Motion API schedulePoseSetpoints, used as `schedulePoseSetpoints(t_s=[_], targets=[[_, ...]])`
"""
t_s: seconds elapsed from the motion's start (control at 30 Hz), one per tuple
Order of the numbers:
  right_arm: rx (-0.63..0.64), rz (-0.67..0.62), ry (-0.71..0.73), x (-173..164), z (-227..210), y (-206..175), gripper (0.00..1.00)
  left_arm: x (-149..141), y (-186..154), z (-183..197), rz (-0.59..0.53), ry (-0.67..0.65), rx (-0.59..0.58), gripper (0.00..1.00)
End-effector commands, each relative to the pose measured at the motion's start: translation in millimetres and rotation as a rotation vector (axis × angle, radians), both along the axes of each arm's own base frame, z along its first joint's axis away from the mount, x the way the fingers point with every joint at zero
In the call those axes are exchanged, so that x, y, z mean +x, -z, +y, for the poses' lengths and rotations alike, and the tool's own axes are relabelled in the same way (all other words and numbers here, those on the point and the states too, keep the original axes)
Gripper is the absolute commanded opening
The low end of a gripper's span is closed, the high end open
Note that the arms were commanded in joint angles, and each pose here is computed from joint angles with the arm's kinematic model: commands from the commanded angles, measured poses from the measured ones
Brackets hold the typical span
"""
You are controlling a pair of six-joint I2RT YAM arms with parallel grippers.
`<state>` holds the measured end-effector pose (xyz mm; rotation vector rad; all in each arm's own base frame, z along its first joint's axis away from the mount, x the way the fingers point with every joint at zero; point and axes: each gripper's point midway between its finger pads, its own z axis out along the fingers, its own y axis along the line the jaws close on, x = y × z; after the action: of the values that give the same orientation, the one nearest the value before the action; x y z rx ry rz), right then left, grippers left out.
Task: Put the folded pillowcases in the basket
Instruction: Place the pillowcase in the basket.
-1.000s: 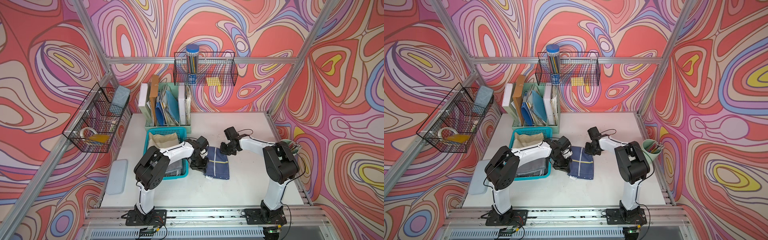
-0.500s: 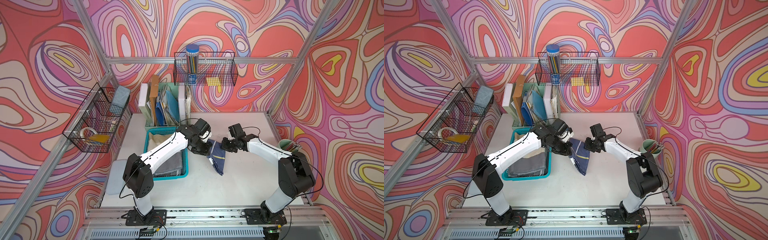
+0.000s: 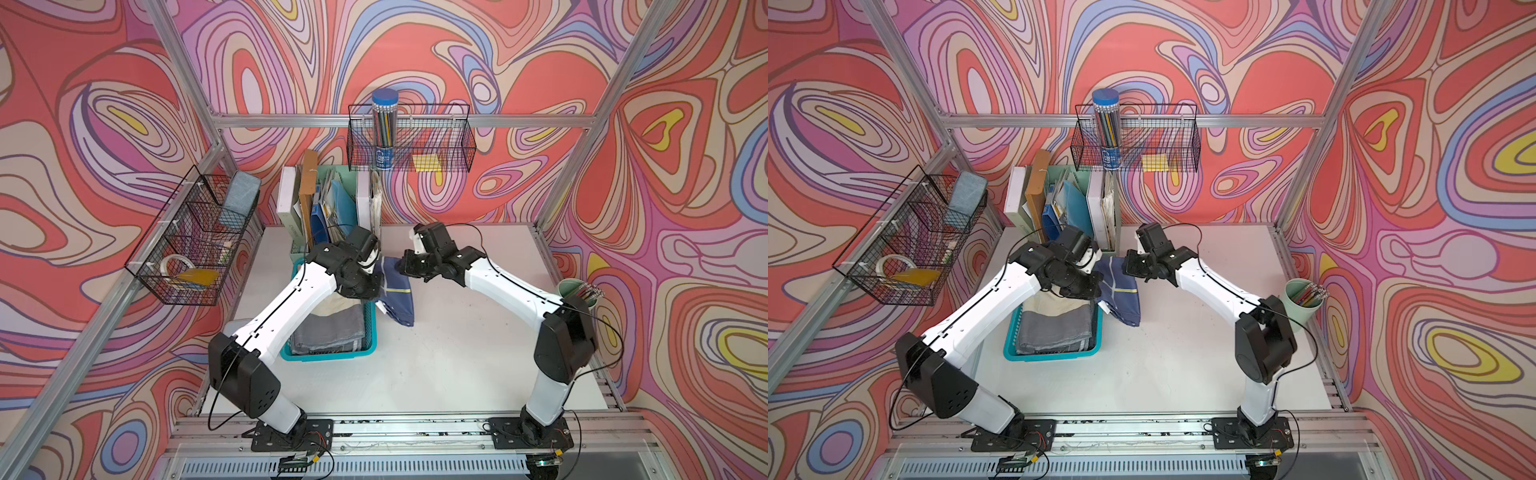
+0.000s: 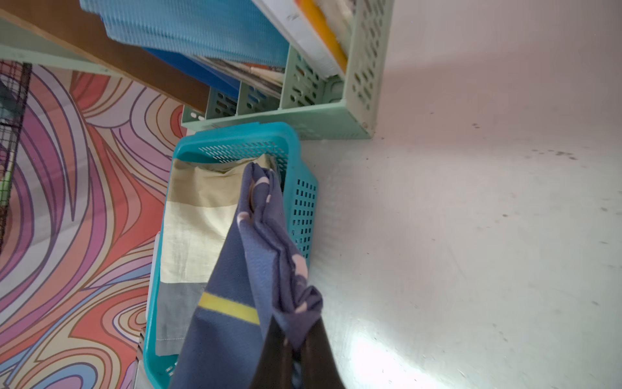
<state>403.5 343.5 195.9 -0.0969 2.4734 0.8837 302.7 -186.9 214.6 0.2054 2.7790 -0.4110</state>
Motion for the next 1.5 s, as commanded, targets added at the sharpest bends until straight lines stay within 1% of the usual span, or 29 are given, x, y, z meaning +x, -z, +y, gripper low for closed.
schedulePoseSetpoints(t_s=[0.0,0.1,0.23,0.5,0.63,0.7,0.8,0.87,0.97,1.07,1.13,1.23,1.37,1.47], targets=[[0.006,0.036,-0.062,-4.1,36.0,13.2,0.00,-11.5,7.3,49.9,0.035,-0.113,0.081,0.00],[0.035,0.035,-0.101,2.5,65.9,15.2,0.00,-16.0,7.1,78.7,0.028,-0.190,0.099,0.00],[0.064,0.036,-0.149,6.5,98.0,18.8,0.00,-22.6,12.5,103.7,0.038,-0.259,0.118,0.00],[0.094,0.072,-0.201,5.7,132.2,39.6,0.00,-37.4,32.5,139.2,0.090,-0.337,0.180,0.00],[0.087,0.098,-0.208,3.7,139.5,55.2,0.00,-40.4,38.1,155.2,0.102,-0.383,0.171,0.00],[0.089,0.102,-0.213,1.9,142.3,58.1,0.00,-39.9,39.9,165.0,0.107,-0.406,0.202,0.00],[0.081,0.096,-0.210,2.8,141.7,60.8,0.00,-36.3,43.6,168.2,0.107,-0.409,0.208,0.00],[0.071,0.087,-0.205,5.0,139.7,63.2,0.00,-33.5,45.9,174.2,0.112,-0.418,0.243,0.00],[0.071,0.078,-0.207,9.2,141.6,66.4,0.00,-31.2,51.4,167.6,0.126,-0.407,0.209,0.00],[0.077,0.059,-0.206,14.3,144.0,65.7,0.00,-32.0,56.8,173.0,0.135,-0.414,0.238,0.00],[0.081,0.051,-0.203,18.1,145.3,68.5,0.00,-31.7,57.1,171.1,0.131,-0.413,0.224,0.00],[0.082,0.055,-0.197,25.3,145.1,75.8,0.00,-33.0,61.0,174.1,0.130,-0.415,0.242,0.00],[0.071,0.078,-0.198,30.2,145.1,95.6,0.00,-36.3,74.9,179.1,0.155,-0.423,0.273,0.00],[0.045,0.096,-0.189,32.7,140.4,109.6,0.00,-38.4,91.0,183.7,0.213,-0.440,0.294,0.00]])
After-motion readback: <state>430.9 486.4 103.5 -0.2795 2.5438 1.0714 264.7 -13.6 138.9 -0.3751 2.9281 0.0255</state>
